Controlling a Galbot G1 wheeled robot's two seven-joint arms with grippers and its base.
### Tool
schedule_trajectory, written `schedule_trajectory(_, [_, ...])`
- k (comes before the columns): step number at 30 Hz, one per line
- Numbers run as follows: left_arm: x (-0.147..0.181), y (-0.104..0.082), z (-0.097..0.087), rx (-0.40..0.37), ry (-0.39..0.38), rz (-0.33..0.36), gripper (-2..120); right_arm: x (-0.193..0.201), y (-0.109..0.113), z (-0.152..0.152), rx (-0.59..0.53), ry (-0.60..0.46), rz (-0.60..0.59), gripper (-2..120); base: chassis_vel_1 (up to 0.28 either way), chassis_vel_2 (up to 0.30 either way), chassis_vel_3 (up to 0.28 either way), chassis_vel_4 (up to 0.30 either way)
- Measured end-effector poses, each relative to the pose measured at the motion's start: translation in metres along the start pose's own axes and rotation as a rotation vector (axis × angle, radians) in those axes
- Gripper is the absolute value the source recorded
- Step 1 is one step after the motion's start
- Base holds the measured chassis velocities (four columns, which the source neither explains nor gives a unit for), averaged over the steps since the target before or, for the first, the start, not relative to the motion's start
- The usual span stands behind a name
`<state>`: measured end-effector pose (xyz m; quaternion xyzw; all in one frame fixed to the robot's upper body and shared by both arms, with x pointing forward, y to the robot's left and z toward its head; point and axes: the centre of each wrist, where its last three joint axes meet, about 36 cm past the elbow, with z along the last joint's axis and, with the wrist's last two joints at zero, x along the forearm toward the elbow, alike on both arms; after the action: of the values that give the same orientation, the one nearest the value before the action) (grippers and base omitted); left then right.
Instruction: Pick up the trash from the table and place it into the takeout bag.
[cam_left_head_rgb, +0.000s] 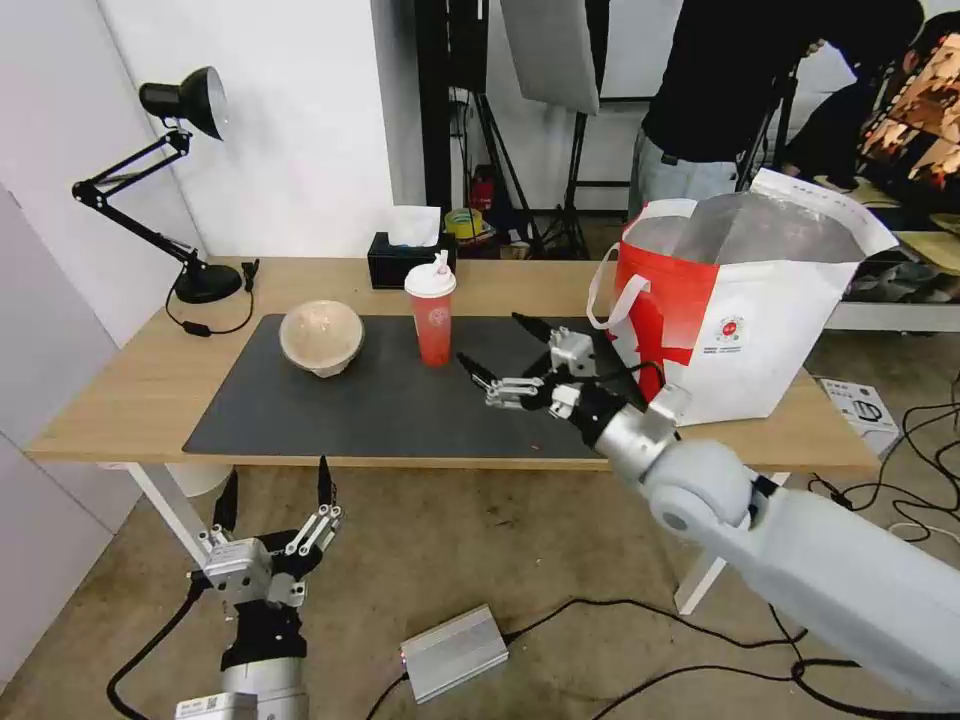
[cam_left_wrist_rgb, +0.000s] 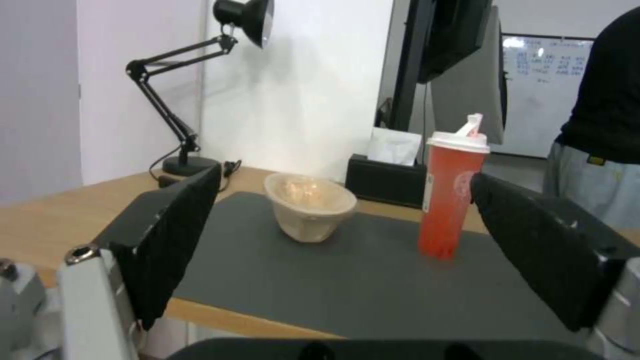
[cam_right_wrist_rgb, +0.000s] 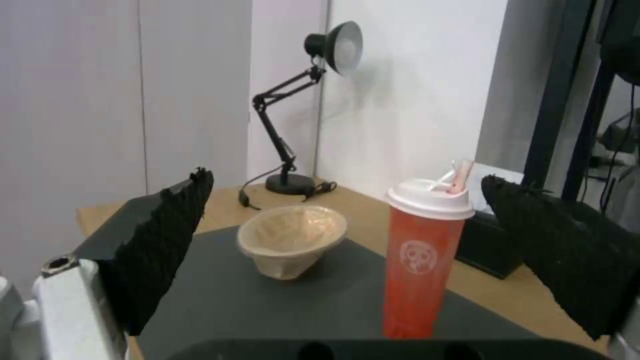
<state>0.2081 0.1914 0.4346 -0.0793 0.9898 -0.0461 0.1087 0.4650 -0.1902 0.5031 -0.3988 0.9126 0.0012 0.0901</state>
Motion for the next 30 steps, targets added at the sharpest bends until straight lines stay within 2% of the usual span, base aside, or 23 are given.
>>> schedule_trajectory(15, [0.0, 0.0, 0.002, 0.001, 0.001, -0.004, 100, -0.037, 0.001, 0.025, -0.02, 0.012, 0.021, 100, 0.0, 0.0, 0.0, 0.0])
schedule_trajectory(30, [0.0, 0.0, 0.003, 0.001, 0.006, -0.006, 100, -0.069, -0.008, 0.05, -0.066, 0.068, 0.172, 100, 0.0, 0.0, 0.0, 0.0])
